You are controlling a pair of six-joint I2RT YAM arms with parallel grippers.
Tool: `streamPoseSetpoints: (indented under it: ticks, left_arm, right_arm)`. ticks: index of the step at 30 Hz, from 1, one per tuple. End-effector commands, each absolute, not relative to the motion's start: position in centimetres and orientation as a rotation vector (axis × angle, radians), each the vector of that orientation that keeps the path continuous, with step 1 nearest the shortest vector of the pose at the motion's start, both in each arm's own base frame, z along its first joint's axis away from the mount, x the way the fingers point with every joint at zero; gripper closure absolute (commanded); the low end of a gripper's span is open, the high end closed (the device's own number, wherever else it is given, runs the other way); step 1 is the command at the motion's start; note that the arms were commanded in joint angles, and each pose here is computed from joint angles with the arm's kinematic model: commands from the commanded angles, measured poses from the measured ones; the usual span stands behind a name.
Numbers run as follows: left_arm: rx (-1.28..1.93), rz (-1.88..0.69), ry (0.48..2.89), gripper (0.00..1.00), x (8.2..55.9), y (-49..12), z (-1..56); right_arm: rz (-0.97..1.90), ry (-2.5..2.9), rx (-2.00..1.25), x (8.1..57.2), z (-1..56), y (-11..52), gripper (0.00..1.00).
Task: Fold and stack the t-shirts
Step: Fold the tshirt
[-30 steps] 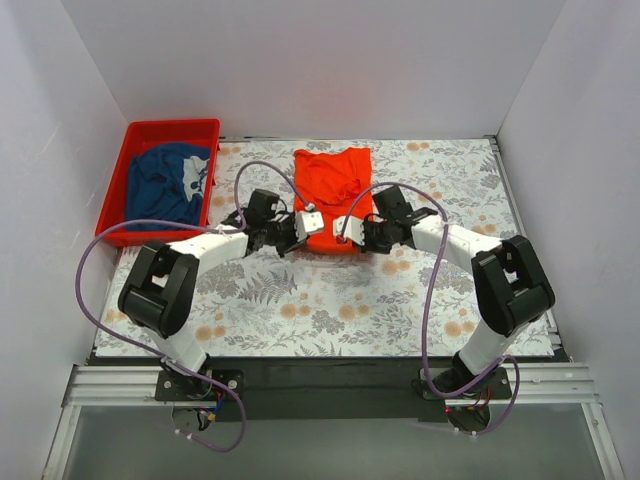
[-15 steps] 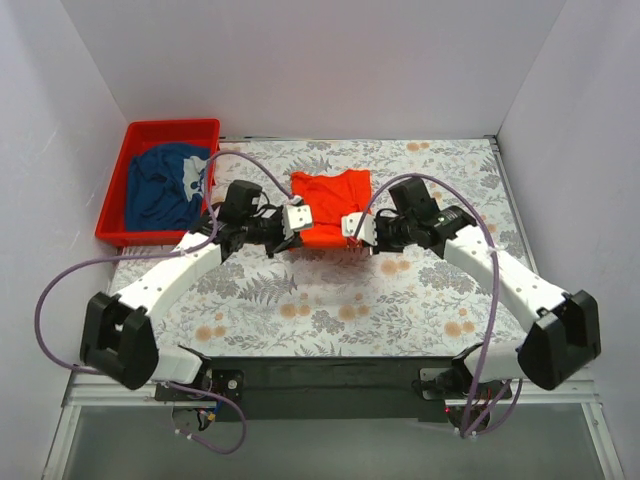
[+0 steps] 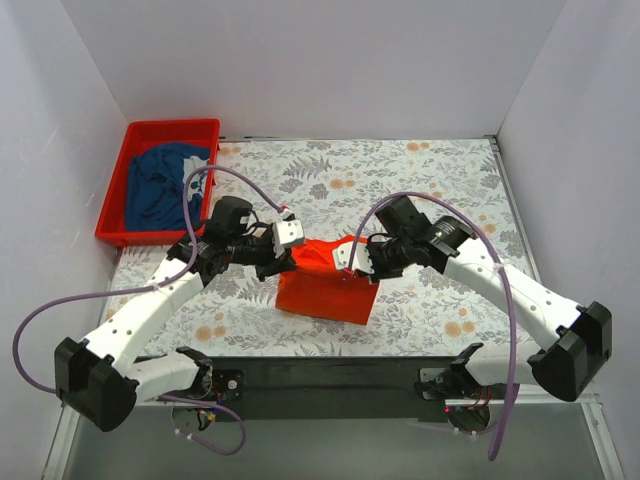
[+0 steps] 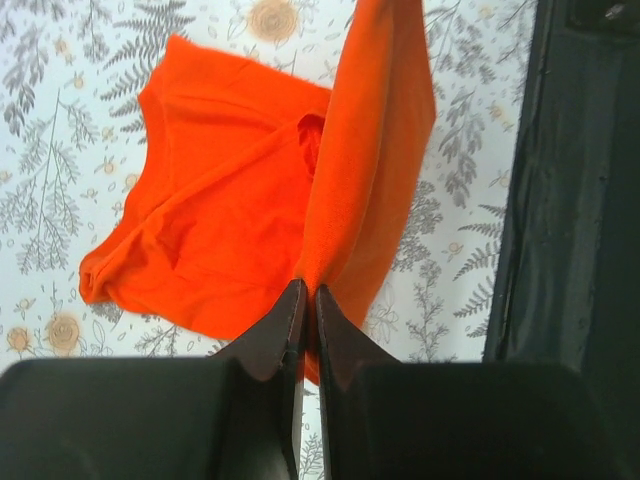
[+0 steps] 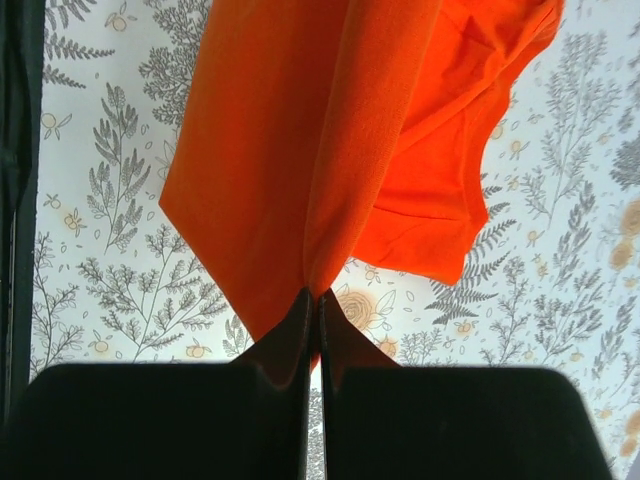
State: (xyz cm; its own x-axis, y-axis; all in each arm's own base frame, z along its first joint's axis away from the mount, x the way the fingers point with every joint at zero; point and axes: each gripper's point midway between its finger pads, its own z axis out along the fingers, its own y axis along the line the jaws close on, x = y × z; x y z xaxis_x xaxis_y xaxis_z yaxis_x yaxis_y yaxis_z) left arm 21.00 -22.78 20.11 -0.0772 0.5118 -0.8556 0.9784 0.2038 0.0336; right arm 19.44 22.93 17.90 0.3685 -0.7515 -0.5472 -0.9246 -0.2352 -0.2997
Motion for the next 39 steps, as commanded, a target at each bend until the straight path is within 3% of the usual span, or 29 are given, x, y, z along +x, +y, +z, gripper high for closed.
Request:
streamPoseSetpoints:
  ticks: [1, 10, 18, 22, 29, 36, 39]
  left_arm:
    - [1.387, -0.637, 1.718, 1.00, 24.1, -22.3, 20.0]
    - [1.345, -0.613, 1.782, 1.00, 30.7, -21.6, 16.3]
    - [1.320, -0.649, 1.868, 1.00, 34.6, -21.0, 10.6]
    - [1.311, -0.660, 1.944, 0.93, 35.5, -20.9, 7.8]
    - [1.273, -0.833, 2.046, 0.91, 31.0, -21.2, 6.8]
    - [1.313, -0.874, 2.028, 0.91, 24.2, -21.5, 8.2]
    - [1.300, -0.832, 2.007, 0.84, 24.8, -21.6, 9.2]
  right_arm:
    - [0.344, 1.436, -2.068, 20.9, 18.8, 23.3, 0.99]
    - [0.397, 1.521, -2.040, 27.6, 16.8, 24.2, 0.99]
    - [0.586, 1.723, -1.996, 31.9, 9.2, 25.8, 0.99]
    - [0.618, 1.832, -1.940, 32.9, 5.9, 25.2, 0.99]
    - [0.595, 1.826, -1.897, 32.0, 4.9, 24.5, 0.99]
    - [0.680, 1.809, -1.886, 26.6, 5.9, 24.1, 0.99]
    - [0.708, 1.832, -1.813, 26.2, 7.7, 24.2, 0.76]
